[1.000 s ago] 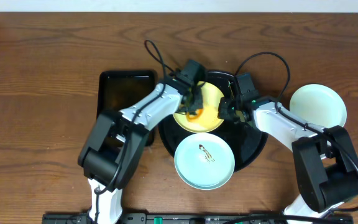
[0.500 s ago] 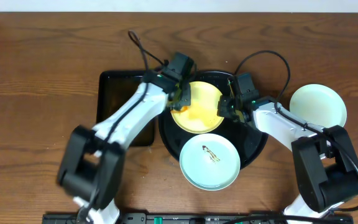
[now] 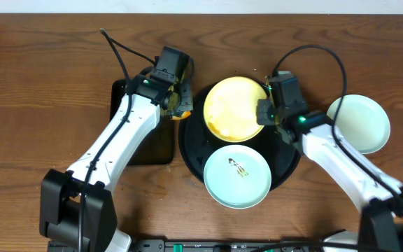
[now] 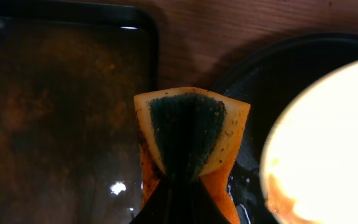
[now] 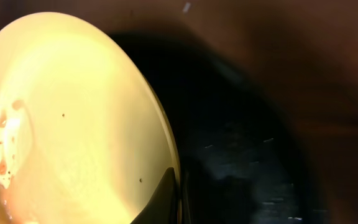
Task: Clean dirty plates on tray and stack at the side
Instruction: 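Lift yellow plate with right gripper and stack it on the blue plate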
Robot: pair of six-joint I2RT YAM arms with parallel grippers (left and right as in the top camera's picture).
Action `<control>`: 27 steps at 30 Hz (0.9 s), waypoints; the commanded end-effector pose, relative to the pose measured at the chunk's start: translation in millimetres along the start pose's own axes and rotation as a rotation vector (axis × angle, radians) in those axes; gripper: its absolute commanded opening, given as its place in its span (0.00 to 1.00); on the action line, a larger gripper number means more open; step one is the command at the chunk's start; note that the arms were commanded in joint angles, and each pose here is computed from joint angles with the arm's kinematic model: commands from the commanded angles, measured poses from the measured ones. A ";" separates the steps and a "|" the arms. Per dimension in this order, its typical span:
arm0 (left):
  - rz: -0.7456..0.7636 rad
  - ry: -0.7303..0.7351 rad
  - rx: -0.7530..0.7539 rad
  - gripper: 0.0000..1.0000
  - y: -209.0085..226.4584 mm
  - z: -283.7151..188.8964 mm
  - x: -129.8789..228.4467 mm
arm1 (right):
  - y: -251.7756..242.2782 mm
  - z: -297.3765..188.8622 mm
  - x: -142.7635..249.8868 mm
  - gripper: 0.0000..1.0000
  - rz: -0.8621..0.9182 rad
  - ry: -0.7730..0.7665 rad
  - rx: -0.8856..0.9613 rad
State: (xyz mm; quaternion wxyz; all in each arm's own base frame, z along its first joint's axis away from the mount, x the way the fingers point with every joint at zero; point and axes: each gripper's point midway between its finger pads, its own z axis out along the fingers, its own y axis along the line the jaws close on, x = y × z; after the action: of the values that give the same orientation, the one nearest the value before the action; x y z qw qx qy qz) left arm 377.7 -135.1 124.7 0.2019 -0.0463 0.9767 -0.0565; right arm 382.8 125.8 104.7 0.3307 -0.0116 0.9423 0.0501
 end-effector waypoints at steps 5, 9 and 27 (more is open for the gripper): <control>0.010 -0.009 -0.014 0.08 5.9 -2.1 -3.4 | -42.7 -48.1 -40.6 0.01 -0.257 -0.159 0.226; 0.010 -0.010 -0.014 0.08 5.9 -2.1 -3.4 | -48.9 -71.9 -58.5 0.01 -0.376 -0.230 0.328; 0.010 -0.010 -0.014 0.08 5.9 -2.1 -3.4 | -31.5 -122.8 -80.4 0.01 -0.728 -0.307 0.678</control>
State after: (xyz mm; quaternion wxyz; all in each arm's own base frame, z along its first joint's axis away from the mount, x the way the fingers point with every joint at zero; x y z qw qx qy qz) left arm 377.6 -132.5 124.3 0.2002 -0.0490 0.9770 -0.0550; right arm 375.3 91.4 238.3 0.4523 -0.2358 0.7903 -0.3393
